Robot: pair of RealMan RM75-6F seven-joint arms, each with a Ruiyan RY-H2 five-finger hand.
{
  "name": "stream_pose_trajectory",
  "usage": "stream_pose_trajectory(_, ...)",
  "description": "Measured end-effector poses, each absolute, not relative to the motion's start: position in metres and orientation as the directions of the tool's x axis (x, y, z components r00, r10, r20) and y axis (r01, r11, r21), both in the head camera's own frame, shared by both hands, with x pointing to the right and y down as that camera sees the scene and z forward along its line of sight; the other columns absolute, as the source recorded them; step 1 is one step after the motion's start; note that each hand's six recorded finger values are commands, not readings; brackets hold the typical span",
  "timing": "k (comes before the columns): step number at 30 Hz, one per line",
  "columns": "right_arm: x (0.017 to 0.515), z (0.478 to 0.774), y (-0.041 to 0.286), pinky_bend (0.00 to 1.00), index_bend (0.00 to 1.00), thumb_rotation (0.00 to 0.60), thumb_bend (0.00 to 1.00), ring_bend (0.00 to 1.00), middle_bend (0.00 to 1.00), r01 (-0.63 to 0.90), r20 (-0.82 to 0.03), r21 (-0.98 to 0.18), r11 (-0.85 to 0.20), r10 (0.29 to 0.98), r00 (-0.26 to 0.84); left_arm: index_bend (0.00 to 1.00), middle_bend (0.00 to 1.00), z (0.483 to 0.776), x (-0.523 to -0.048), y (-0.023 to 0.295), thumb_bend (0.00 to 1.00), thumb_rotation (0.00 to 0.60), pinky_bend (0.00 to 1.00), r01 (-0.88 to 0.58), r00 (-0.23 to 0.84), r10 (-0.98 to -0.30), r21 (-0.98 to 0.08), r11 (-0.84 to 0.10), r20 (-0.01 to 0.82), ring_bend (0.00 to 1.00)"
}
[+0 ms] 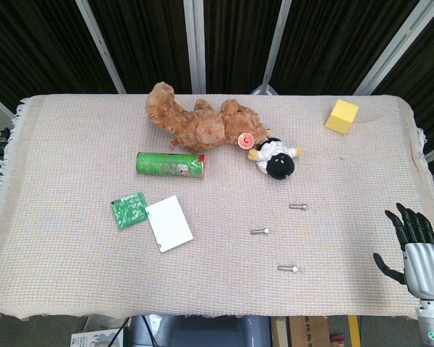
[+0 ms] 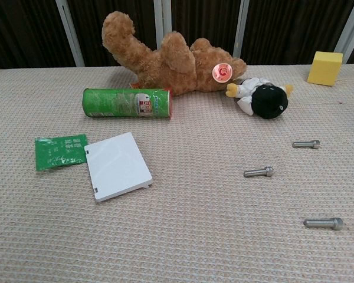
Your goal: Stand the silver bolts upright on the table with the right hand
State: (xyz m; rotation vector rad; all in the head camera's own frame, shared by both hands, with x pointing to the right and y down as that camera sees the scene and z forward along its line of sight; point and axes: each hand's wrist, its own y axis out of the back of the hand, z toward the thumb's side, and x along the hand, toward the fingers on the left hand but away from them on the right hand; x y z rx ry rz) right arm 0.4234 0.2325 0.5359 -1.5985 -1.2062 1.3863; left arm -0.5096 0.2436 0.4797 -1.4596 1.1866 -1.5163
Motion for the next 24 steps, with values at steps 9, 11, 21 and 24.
stream_pose_trajectory(9, 0.420, 0.539, 0.233, 0.06, 0.16, 0.600, 0.27, 0.01, 0.03, 0.251, -0.341, -0.910, -0.331, 0.940, 0.004, 0.09, 0.08, 0.481, -0.507, 0.245, 0.12, 0.600, 0.16, -0.097, -0.108, -0.932, -0.937, -0.336, 0.346, 0.03)
stream_pose_trajectory(11, 0.419, 0.541, 0.232, 0.06, 0.16, 0.600, 0.27, 0.01, 0.03, 0.265, -0.341, -0.906, -0.330, 0.940, 0.006, 0.09, 0.08, 0.481, -0.507, 0.244, 0.12, 0.600, 0.16, -0.100, -0.107, -0.934, -0.938, -0.331, 0.341, 0.03)
stream_pose_trajectory(21, 0.415, 0.552, 0.236, 0.07, 0.18, 0.600, 0.27, 0.01, 0.03, 0.285, -0.386, -0.884, -0.371, 0.923, 0.005, 0.09, 0.08, 0.485, -0.510, 0.242, 0.12, 0.600, 0.16, -0.102, -0.126, -0.927, -0.934, -0.342, 0.353, 0.03)
stream_pose_trajectory(24, 0.414, 0.554, 0.236, 0.07, 0.19, 0.600, 0.27, 0.02, 0.03, 0.310, -0.393, -0.874, -0.375, 0.919, 0.002, 0.09, 0.08, 0.485, -0.512, 0.241, 0.12, 0.600, 0.16, -0.097, -0.138, -0.926, -0.935, -0.342, 0.352, 0.03)
